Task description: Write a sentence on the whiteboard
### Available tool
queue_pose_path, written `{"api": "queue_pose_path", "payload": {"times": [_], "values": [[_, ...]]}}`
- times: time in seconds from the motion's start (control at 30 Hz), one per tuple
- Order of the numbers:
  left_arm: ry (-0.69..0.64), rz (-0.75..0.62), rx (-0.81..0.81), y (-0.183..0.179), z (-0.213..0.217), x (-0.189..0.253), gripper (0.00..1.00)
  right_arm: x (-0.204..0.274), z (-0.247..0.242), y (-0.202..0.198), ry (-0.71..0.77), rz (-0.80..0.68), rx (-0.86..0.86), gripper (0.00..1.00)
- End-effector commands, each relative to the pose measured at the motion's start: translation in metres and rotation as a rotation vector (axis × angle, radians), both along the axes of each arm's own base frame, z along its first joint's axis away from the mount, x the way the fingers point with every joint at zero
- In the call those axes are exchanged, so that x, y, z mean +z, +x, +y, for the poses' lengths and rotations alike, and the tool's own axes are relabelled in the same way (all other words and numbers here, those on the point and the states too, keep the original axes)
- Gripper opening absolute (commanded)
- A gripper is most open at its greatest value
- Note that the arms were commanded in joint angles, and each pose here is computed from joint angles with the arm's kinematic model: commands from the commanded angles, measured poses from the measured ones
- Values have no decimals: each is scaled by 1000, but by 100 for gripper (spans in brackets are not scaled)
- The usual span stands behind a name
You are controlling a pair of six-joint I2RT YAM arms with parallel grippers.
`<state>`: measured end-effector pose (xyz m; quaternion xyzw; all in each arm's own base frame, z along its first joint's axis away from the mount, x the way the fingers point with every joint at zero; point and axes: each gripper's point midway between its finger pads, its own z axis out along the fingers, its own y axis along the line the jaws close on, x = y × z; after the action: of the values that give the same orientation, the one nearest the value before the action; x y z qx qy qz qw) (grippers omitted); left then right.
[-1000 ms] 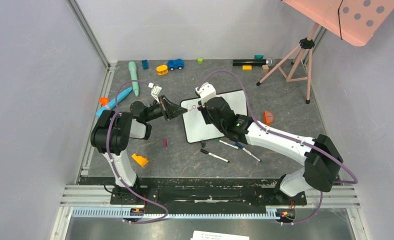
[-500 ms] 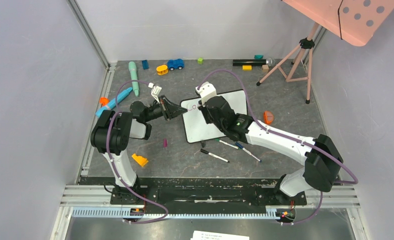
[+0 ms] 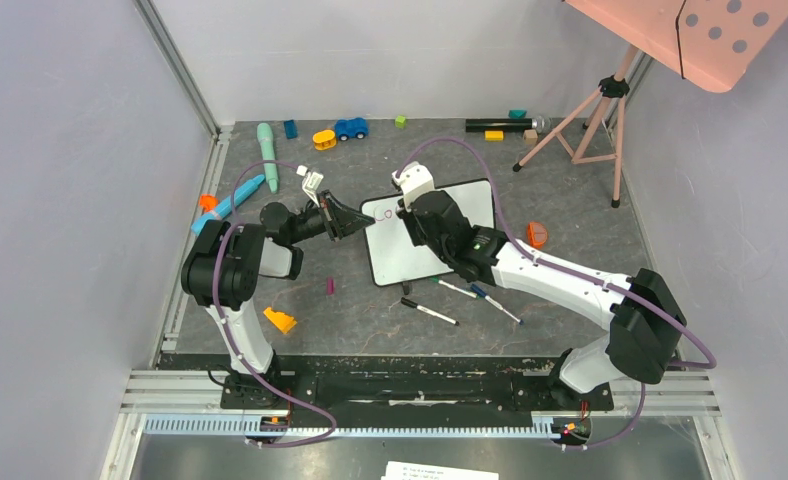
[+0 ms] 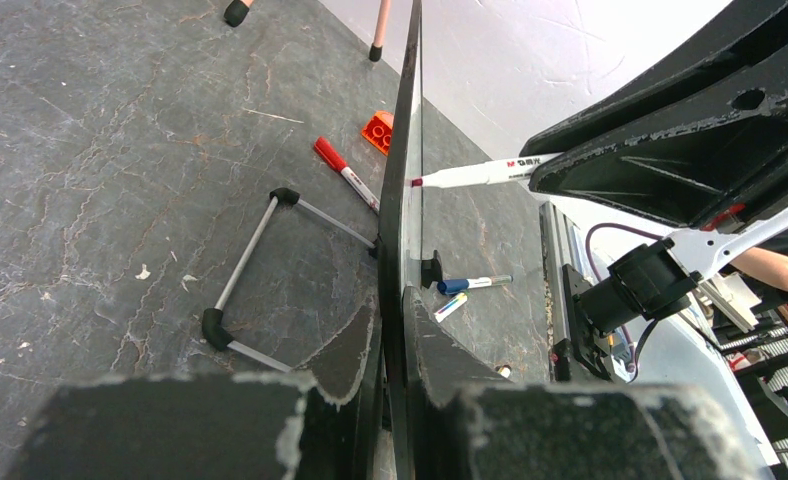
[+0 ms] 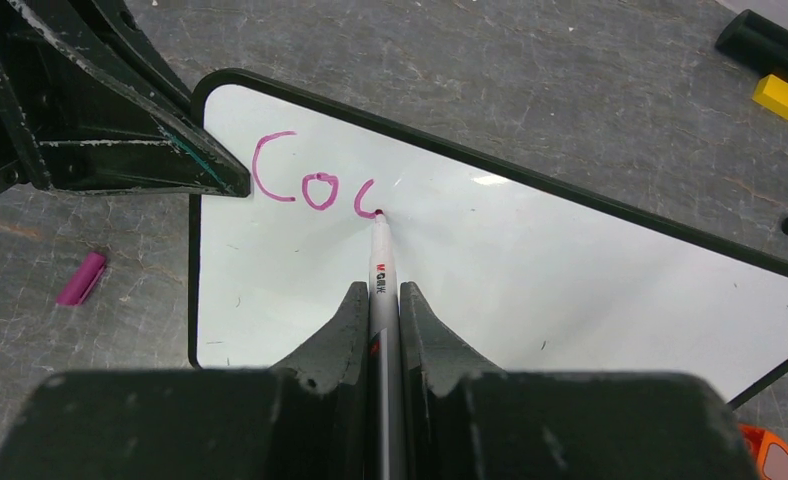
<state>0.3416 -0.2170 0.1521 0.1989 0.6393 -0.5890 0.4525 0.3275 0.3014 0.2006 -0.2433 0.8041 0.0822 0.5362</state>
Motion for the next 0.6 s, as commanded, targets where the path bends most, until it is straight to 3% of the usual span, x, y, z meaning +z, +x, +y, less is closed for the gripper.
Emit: {"api": "queue_pose_path", "payload": {"times": [0.0,0.57], "values": [[4,-163,-13,-4,0,21,2,18,-15,20,-8,-50,-84,0],[3,-164,-13,-4,0,21,2,21,-12,24,6,-54,-78,0]]}}
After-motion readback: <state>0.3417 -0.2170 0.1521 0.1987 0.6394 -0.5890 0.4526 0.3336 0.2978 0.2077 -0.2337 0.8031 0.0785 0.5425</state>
